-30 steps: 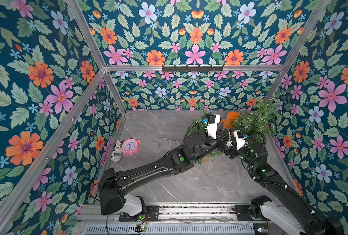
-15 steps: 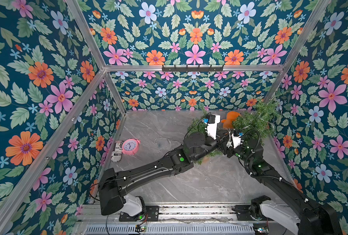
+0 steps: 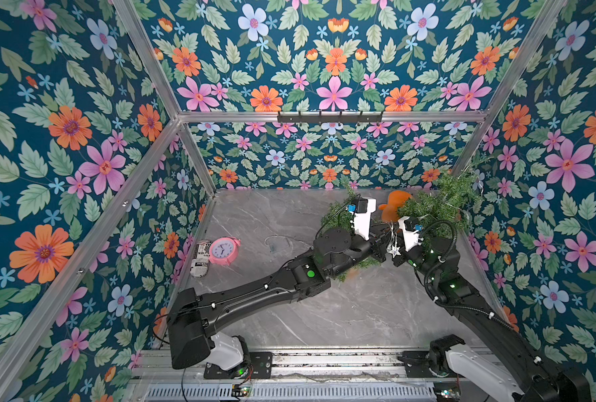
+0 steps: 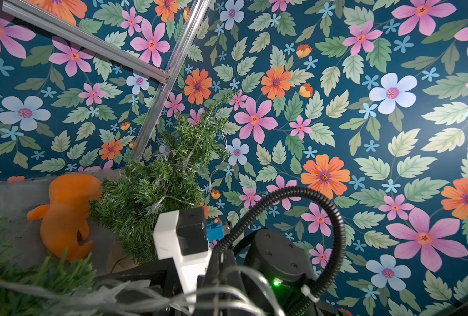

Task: Wrap string light around the christmas tree
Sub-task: Wrap the light string around the Christmas tree.

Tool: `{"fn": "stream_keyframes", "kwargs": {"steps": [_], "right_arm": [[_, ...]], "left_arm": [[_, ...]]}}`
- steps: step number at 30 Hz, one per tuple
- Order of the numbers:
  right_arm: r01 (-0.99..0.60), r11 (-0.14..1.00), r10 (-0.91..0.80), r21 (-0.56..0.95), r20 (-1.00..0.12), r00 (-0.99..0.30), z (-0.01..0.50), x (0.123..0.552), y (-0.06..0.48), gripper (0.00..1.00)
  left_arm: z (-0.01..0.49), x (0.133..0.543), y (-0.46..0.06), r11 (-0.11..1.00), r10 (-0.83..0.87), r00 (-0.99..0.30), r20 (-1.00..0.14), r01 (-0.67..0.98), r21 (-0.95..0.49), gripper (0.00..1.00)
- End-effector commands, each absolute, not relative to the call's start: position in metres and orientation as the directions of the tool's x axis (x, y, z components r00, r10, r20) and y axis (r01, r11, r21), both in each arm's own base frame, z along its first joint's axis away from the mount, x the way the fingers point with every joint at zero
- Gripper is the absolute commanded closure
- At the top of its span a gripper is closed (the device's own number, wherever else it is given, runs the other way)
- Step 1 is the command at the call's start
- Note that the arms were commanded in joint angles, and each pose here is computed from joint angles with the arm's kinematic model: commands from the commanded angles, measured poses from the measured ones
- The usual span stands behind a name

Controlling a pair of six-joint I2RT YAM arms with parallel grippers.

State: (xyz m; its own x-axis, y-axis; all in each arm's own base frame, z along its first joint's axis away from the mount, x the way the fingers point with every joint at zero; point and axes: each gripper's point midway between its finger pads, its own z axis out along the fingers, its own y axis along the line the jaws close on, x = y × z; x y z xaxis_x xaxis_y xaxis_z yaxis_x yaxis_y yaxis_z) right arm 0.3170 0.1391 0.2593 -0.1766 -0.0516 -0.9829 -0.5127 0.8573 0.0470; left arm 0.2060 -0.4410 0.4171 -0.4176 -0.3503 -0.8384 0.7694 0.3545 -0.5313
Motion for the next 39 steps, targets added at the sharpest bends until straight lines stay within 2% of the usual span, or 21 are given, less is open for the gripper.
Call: {"fn": "stream_keyframes", "kwargs": {"steps": [1, 6, 11, 22, 26, 29, 34, 36, 39], "right_arm": [[-0.349, 0.935, -0.130, -0.057, -0.974, -0.188, 0.258, 0.325, 0.106, 0.97], [-0.230, 0.964, -0.170, -0.129, -0.971, -0.168, 0.279, 0.323, 0.082, 1.00], [-0.199, 0.968, -0.178, -0.156, -0.979, -0.097, 0.310, 0.312, 0.074, 1.00], [-0.272, 0.945, -0.186, -0.182, -0.983, 0.011, 0.357, 0.315, 0.091, 1.00], [-0.351, 0.923, -0.187, -0.156, -0.981, -0.055, 0.334, 0.330, 0.108, 1.00], [-0.345, 0.933, -0.151, -0.102, -0.981, -0.120, 0.309, 0.343, 0.110, 1.00], [-0.314, 0.946, -0.145, -0.081, -0.972, -0.186, 0.284, 0.363, 0.110, 1.00], [-0.278, 0.958, -0.136, -0.077, -0.970, -0.201, 0.284, 0.371, 0.105, 1.00], [-0.242, 0.967, -0.128, -0.076, -0.970, -0.207, 0.295, 0.382, 0.102, 1.00]], "left_arm": [[0.422, 0.210, -0.438, 0.361, -0.386, -0.406, -0.829, 0.760, -0.540, 1.00], [0.408, 0.218, -0.436, 0.410, -0.383, -0.398, -0.834, 0.735, -0.540, 0.93], [0.396, 0.226, -0.434, 0.450, -0.379, -0.394, -0.838, 0.713, -0.538, 0.90], [0.367, 0.239, -0.433, 0.516, -0.341, -0.404, -0.849, 0.675, -0.528, 0.83], [0.362, 0.241, -0.432, 0.525, -0.337, -0.405, -0.850, 0.668, -0.527, 0.77], [0.359, 0.241, -0.433, 0.525, -0.328, -0.409, -0.851, 0.670, -0.525, 0.68], [0.356, 0.240, -0.435, 0.520, -0.296, -0.411, -0.862, 0.688, -0.506, 0.32], [0.360, 0.237, -0.436, 0.511, -0.273, -0.409, -0.871, 0.705, -0.492, 0.21], [0.363, 0.232, -0.436, 0.509, -0.227, -0.415, -0.881, 0.720, -0.471, 0.11]]}}
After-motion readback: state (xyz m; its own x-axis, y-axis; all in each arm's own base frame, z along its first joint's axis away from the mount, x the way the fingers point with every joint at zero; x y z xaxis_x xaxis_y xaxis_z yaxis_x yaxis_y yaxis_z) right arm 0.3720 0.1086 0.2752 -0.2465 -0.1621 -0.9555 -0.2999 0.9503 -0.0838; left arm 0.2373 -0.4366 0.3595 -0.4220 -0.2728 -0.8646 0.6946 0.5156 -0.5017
